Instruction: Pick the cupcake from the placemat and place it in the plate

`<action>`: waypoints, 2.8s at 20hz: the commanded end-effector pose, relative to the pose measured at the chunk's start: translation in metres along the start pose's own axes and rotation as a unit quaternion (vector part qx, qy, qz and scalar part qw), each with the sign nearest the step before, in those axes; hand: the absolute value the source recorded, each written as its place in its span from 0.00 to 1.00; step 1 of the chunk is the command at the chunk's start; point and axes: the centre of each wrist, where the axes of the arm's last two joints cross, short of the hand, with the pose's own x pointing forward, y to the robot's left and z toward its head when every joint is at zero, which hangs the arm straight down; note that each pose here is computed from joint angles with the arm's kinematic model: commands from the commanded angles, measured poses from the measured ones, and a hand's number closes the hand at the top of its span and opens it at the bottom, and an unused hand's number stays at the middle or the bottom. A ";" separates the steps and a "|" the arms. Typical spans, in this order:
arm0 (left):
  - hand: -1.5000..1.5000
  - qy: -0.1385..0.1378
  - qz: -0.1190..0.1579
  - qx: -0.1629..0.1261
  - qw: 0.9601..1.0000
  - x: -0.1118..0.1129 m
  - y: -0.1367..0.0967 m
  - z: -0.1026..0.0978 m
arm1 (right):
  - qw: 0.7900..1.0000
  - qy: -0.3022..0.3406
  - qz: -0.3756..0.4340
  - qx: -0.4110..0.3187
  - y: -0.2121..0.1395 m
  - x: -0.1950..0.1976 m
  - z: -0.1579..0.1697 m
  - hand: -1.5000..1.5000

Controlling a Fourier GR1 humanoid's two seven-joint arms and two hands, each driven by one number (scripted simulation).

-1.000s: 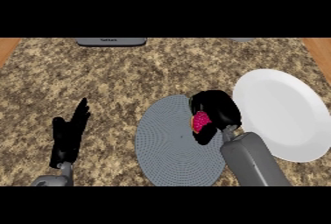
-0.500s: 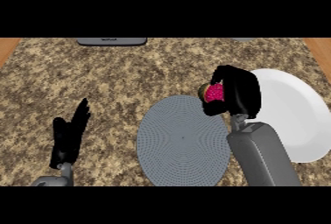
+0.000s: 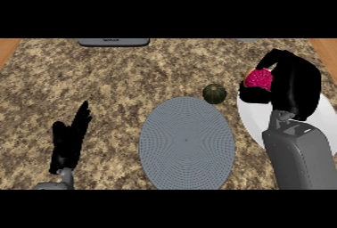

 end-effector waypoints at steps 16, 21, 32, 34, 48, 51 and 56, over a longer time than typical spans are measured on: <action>0.50 -0.002 0.007 -0.004 1.000 0.014 -0.002 -0.008 | 0.989 0.114 0.040 0.081 0.022 -0.125 -0.064 1.00; 0.50 -0.003 0.002 -0.005 1.000 0.011 -0.003 -0.004 | 0.978 0.132 0.001 0.161 0.037 -0.157 -0.080 1.00; 0.50 0.007 0.001 0.000 1.000 0.010 0.019 -0.008 | 0.969 0.052 -0.064 0.233 0.033 -0.175 -0.073 0.00; 0.50 -0.003 -0.001 0.003 1.000 -0.007 0.000 -0.001 | 0.971 0.039 -0.134 0.195 0.043 -0.191 -0.059 0.00; 0.50 -0.005 -0.008 0.000 1.000 0.007 0.003 -0.002 | 0.909 0.044 -0.401 0.105 0.010 -0.259 -0.039 0.00; 0.50 0.003 0.003 -0.010 1.000 0.012 0.008 -0.017 | 0.907 0.023 -0.411 0.093 0.009 -0.243 -0.037 0.00; 0.50 -0.003 -0.003 -0.002 1.000 0.009 0.019 -0.006 | 0.907 0.001 -0.406 0.108 0.003 -0.255 -0.022 0.00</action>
